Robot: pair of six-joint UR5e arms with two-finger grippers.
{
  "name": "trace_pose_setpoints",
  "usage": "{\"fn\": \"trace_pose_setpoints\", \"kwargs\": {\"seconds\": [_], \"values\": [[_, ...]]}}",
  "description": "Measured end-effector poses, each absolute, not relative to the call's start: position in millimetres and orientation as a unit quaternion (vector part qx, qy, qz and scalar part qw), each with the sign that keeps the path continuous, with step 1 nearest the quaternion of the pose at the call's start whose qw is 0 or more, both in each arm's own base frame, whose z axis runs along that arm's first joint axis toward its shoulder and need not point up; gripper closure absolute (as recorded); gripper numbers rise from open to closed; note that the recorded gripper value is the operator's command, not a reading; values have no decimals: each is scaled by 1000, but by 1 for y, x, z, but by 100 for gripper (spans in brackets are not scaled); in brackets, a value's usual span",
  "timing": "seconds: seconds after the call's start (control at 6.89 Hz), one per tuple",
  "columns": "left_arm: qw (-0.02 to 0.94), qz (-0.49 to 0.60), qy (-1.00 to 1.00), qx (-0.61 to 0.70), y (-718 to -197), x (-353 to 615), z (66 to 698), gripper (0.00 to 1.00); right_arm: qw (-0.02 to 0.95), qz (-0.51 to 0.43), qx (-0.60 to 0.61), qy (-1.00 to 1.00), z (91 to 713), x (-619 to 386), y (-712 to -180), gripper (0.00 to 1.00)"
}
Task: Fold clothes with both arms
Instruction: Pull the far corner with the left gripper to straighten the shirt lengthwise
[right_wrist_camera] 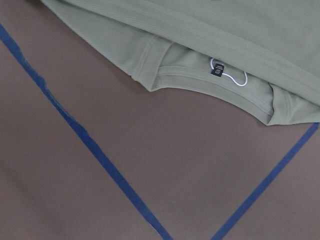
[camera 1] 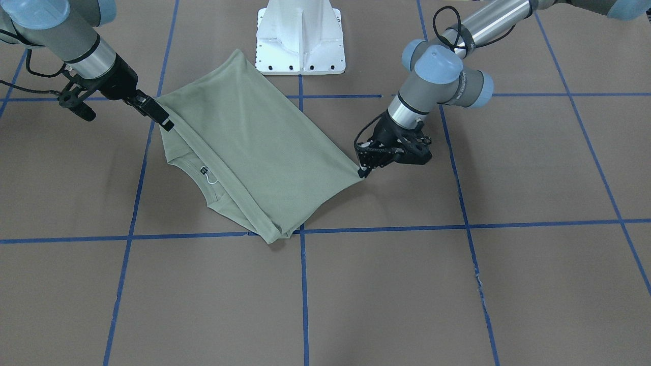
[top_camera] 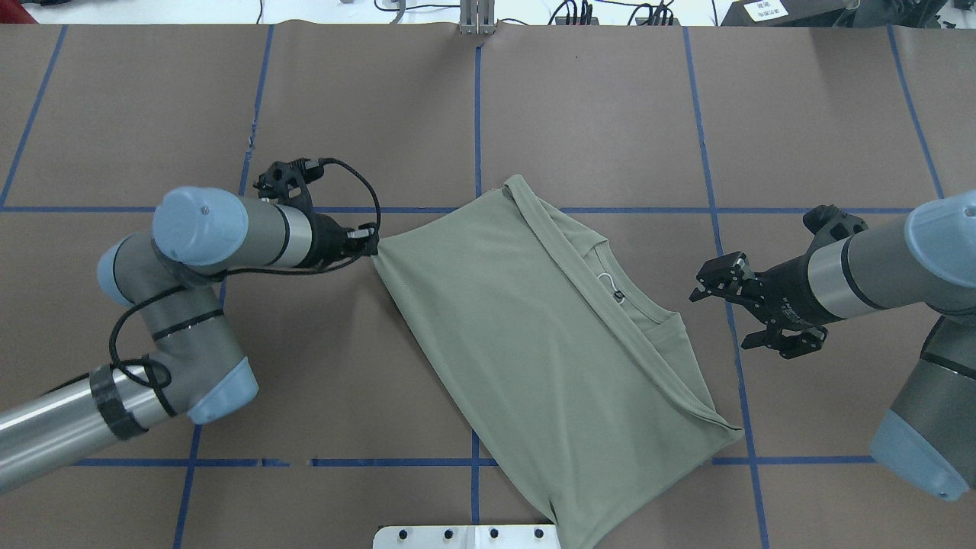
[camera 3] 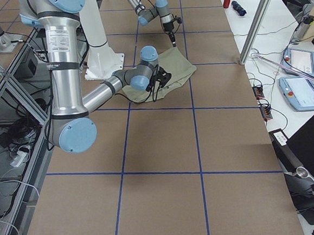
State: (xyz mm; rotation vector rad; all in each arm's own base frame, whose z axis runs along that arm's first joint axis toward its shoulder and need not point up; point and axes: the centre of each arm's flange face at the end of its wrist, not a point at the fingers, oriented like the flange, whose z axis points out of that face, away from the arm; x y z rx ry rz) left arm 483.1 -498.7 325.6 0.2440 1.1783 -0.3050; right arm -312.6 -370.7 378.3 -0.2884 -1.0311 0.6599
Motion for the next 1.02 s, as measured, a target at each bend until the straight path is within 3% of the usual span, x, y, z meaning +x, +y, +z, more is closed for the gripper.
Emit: {"fn": "trace_pose_setpoints", "kwargs": {"seconds": [0.44, 0.58, 0.73, 0.87, 1.02], "values": [[809, -150, 546, 157, -658, 475, 292, 100, 796, 330, -117, -494, 369, -292, -393, 0], [808, -153, 545, 164, -687, 477, 290, 100, 794, 333, -114, -496, 367, -289, -397, 0], [808, -151, 543, 172, -704, 477, 294, 76, 792, 335, -109, -498, 366, -289, -400, 0], [806, -147, 544, 178, -711, 477, 298, 33, 791, 338, -99, -500, 362, -295, -406, 0], [800, -139, 555, 179, -708, 472, 291, 30, 791, 339, -93, -501, 359, -306, -416, 0]]}}
